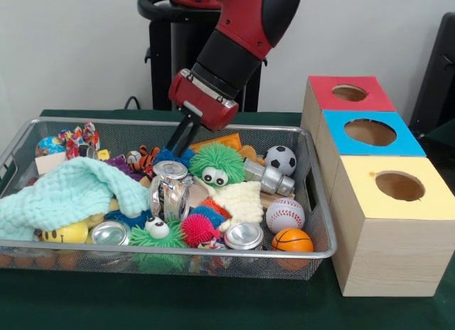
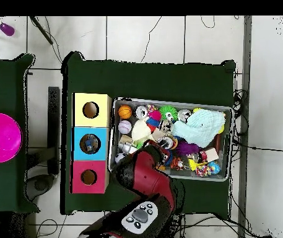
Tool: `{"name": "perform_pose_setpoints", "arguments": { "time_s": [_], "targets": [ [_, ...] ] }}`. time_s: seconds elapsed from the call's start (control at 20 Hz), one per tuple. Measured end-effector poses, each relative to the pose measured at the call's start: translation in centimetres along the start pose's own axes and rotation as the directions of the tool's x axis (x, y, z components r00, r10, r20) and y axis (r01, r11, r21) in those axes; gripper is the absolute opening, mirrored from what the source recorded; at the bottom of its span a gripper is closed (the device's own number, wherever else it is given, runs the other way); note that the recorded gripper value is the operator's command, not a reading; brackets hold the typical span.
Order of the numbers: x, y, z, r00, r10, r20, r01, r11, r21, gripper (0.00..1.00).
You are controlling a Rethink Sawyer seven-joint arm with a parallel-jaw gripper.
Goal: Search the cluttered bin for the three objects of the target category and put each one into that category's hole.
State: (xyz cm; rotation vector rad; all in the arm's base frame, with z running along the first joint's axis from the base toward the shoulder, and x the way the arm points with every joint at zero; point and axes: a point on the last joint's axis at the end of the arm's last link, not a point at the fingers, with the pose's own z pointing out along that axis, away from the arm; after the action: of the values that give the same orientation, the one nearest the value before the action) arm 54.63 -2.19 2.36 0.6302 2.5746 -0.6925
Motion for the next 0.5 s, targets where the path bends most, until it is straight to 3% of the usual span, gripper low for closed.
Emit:
{"name": "perform_pose_setpoints", "arguments": {
  "time_s": [0.25,0.5],
  "targets": [
    [-0.7,-0.5,1.2,0.9979,0.063,0.011,-0.064,0.9967,0.050,0.00],
    [-0.9,-0.3,1.4,0.9934,0.113,0.020,-0.114,0.9910,0.070,0.00]
  ]
}}
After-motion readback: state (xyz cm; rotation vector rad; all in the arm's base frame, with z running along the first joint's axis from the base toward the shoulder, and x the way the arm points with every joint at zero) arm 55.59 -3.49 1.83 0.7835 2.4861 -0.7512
